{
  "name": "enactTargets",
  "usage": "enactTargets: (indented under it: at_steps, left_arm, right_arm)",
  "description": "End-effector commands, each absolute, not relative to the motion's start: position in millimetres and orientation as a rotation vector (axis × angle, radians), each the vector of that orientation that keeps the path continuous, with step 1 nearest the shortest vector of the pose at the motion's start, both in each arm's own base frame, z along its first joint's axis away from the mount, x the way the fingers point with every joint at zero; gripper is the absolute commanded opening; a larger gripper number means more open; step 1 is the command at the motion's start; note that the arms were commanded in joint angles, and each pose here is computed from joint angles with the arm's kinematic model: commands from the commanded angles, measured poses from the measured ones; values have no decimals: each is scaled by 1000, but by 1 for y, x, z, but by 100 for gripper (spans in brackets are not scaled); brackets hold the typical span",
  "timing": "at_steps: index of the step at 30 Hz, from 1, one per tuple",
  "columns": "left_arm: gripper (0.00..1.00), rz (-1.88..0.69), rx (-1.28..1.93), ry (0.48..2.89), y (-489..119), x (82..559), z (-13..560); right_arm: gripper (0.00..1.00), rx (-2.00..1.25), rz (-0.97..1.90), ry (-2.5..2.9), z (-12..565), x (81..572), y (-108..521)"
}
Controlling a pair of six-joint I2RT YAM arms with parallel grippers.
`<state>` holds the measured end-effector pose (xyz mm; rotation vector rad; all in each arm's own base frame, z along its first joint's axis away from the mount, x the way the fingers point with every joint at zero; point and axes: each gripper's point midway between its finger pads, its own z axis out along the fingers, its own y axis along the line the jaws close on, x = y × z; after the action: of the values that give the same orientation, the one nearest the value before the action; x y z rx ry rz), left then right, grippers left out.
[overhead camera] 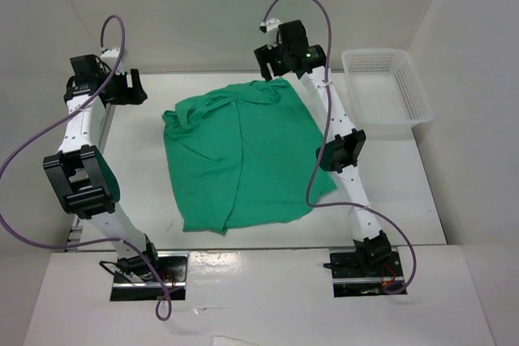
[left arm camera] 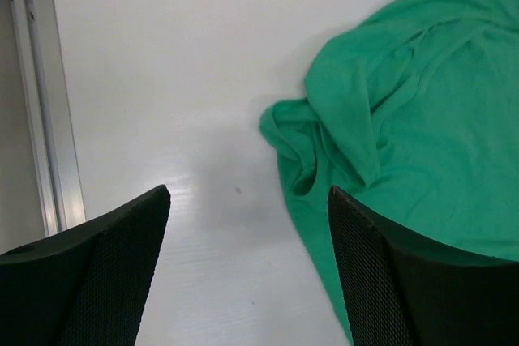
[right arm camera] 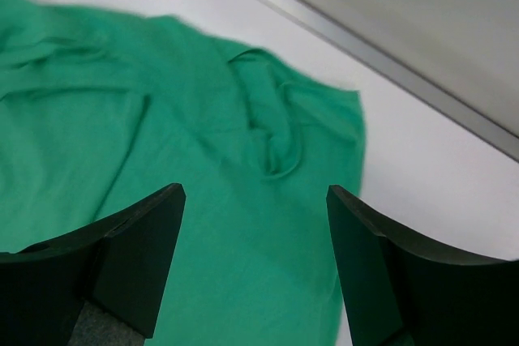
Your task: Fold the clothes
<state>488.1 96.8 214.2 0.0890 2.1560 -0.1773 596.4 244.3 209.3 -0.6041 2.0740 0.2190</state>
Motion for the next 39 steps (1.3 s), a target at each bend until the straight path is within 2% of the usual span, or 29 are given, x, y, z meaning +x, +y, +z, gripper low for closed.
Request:
enactTargets:
  at_steps: [1, 2, 4, 7, 12, 17, 20, 24, 32, 39]
  left_arm:
    - [85, -136, 74, 2150, 96, 467, 226]
    - [86, -125, 36, 2145, 103, 453, 236]
    - [86, -134, -17, 2155, 111, 433, 238]
    - [90, -127, -105, 2138, 126, 388, 260]
    - [99, -76, -165, 2161, 137, 331, 263]
    - [99, -31, -174, 2211, 136, 294, 245]
    - [99, -62, -202, 2234, 136, 283, 234]
    - [99, -207, -197, 2250, 120, 278, 221]
    - [99, -270, -186, 2234, 111, 280, 221]
    - [99, -248, -188, 2308, 125, 283, 204]
  right_arm:
    - [78, -877, 367, 2015, 275, 502, 304]
    - [75, -998, 399, 2078, 252, 472, 329]
    - [69, -1111, 416, 2107, 240, 440, 349]
    - [68, -1259, 499, 2146, 220, 391, 383]
    - [65, -1470, 562, 2192, 183, 324, 423]
    - [65, -1613, 473, 2189, 147, 264, 443]
    - [68, -1630, 361, 2134, 128, 243, 443]
    - [69, -1649, 410, 2160, 117, 224, 433]
    - [69, -1771, 426, 2160, 84, 196, 413]
    - [69, -1890, 624, 2086, 82, 163, 425]
